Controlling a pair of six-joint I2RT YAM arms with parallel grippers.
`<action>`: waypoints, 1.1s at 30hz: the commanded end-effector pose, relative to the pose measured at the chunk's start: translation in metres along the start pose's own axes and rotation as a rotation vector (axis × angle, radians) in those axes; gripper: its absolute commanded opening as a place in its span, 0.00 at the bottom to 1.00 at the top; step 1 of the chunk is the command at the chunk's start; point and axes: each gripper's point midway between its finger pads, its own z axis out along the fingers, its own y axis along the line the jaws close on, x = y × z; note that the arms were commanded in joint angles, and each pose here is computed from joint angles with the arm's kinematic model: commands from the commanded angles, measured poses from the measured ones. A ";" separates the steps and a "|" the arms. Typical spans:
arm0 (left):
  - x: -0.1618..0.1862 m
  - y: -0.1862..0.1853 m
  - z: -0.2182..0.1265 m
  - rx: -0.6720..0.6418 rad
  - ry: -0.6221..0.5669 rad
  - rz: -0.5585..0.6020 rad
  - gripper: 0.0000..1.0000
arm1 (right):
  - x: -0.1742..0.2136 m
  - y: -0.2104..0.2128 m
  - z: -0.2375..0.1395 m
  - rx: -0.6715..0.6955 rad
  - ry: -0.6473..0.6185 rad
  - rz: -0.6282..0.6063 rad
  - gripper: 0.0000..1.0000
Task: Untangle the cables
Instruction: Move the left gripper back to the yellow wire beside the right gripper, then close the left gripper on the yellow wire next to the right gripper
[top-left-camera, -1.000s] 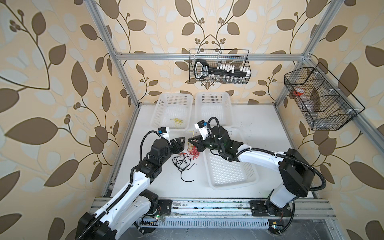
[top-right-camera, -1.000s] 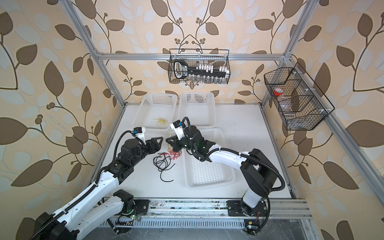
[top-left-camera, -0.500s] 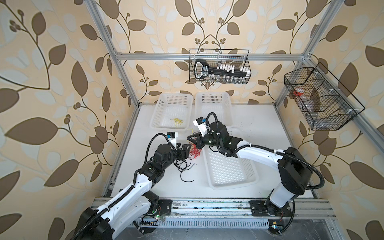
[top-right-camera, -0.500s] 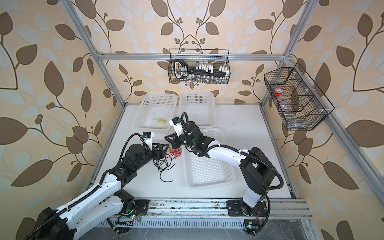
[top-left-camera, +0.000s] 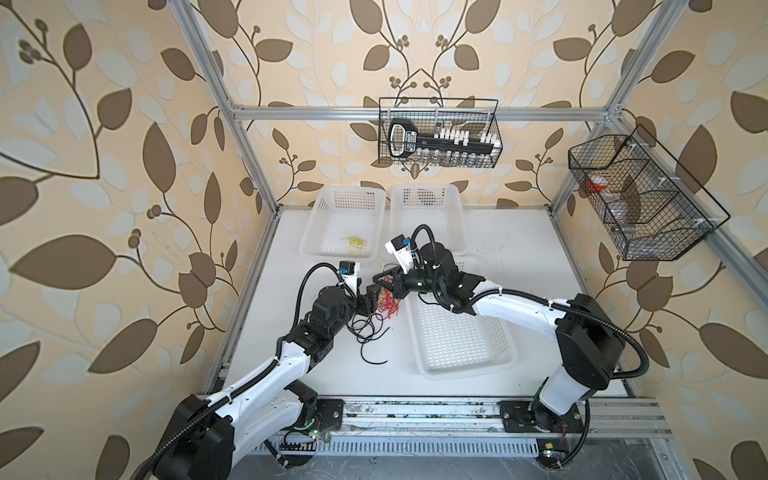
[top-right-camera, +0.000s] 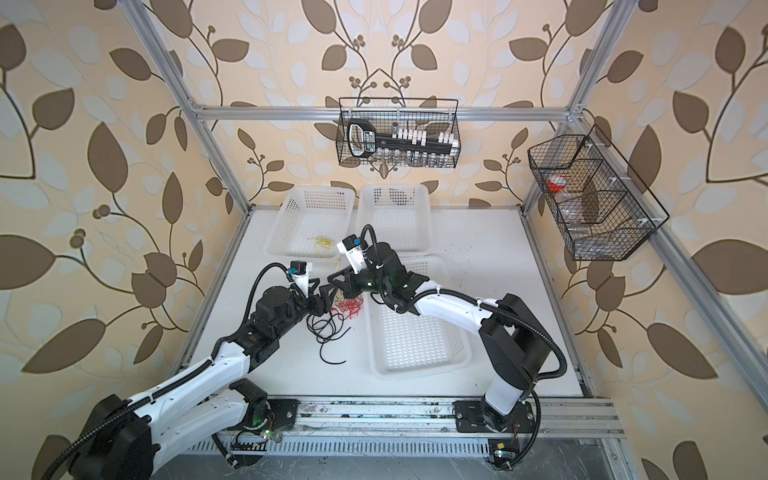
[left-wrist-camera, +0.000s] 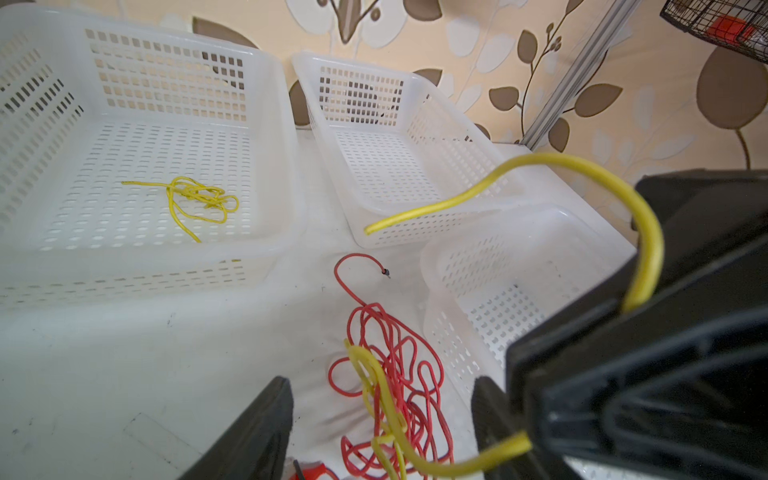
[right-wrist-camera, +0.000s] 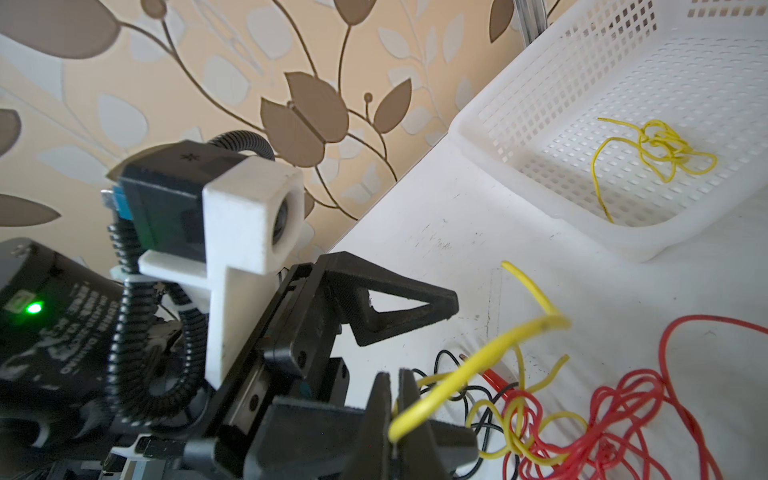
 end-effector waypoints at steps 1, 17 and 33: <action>-0.023 -0.001 0.001 -0.018 -0.101 0.035 0.69 | -0.007 0.016 -0.003 -0.055 -0.011 0.005 0.00; -0.037 -0.013 -0.003 0.036 -0.147 0.079 0.22 | 0.008 0.002 -0.002 -0.003 0.015 0.031 0.00; -0.032 -0.003 -0.003 -0.013 -0.143 0.067 0.00 | 0.016 -0.015 -0.001 0.068 0.039 0.004 0.06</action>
